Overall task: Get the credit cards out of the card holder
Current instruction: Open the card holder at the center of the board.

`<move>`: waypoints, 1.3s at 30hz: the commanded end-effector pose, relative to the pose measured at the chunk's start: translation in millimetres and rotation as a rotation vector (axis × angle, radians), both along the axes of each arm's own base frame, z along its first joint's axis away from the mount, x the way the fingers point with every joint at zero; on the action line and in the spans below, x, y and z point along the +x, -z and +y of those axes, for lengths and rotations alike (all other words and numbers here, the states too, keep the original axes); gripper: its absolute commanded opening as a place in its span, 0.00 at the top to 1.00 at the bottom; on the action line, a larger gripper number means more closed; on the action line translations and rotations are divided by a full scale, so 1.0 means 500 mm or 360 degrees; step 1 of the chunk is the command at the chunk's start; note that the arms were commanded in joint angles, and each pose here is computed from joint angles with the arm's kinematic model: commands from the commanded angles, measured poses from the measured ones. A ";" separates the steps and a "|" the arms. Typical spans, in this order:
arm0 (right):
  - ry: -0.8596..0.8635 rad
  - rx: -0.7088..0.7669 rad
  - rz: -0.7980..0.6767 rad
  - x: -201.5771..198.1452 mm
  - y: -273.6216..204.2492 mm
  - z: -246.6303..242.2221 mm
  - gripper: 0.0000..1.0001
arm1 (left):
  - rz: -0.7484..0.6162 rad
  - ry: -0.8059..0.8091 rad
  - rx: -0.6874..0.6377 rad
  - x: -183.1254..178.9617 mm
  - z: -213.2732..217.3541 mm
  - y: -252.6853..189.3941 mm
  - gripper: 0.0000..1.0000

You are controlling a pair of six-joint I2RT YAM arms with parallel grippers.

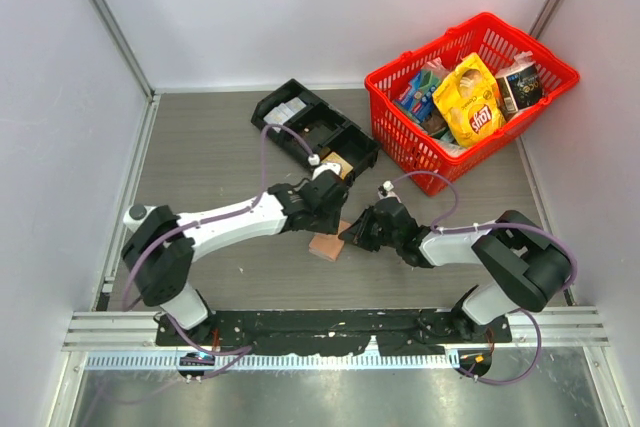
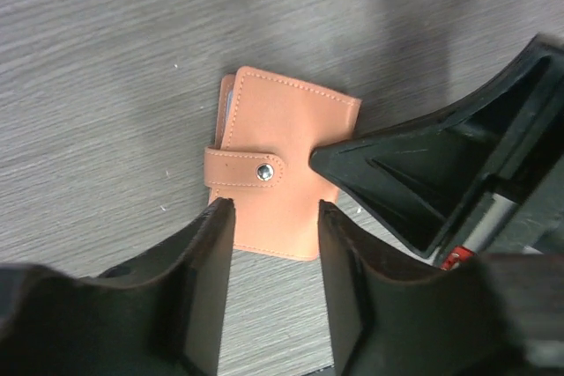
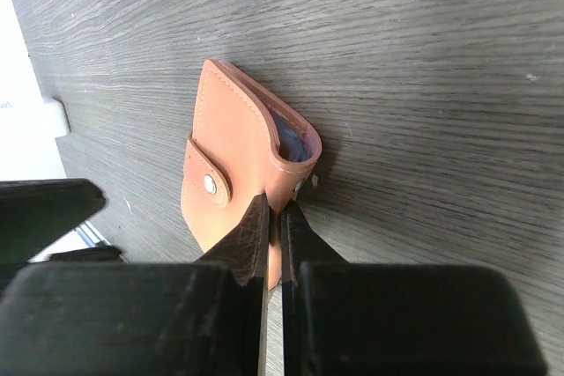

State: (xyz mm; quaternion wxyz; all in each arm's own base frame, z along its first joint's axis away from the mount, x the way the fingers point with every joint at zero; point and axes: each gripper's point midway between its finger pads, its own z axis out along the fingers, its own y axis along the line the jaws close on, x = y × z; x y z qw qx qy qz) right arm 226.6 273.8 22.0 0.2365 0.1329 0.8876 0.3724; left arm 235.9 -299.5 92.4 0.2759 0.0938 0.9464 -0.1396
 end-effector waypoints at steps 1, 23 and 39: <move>-0.0074 -0.0301 0.0253 -0.082 0.112 -0.068 0.99 | 0.0002 0.0082 0.0286 -0.004 0.016 0.035 0.56; -0.0082 -0.0303 0.0263 -0.081 0.116 -0.065 0.99 | 0.0040 0.0168 0.0663 -0.009 0.001 0.135 0.56; -0.0086 -0.0292 0.0259 -0.083 0.115 -0.066 0.99 | -0.0154 0.0046 0.0693 0.037 0.026 0.081 1.00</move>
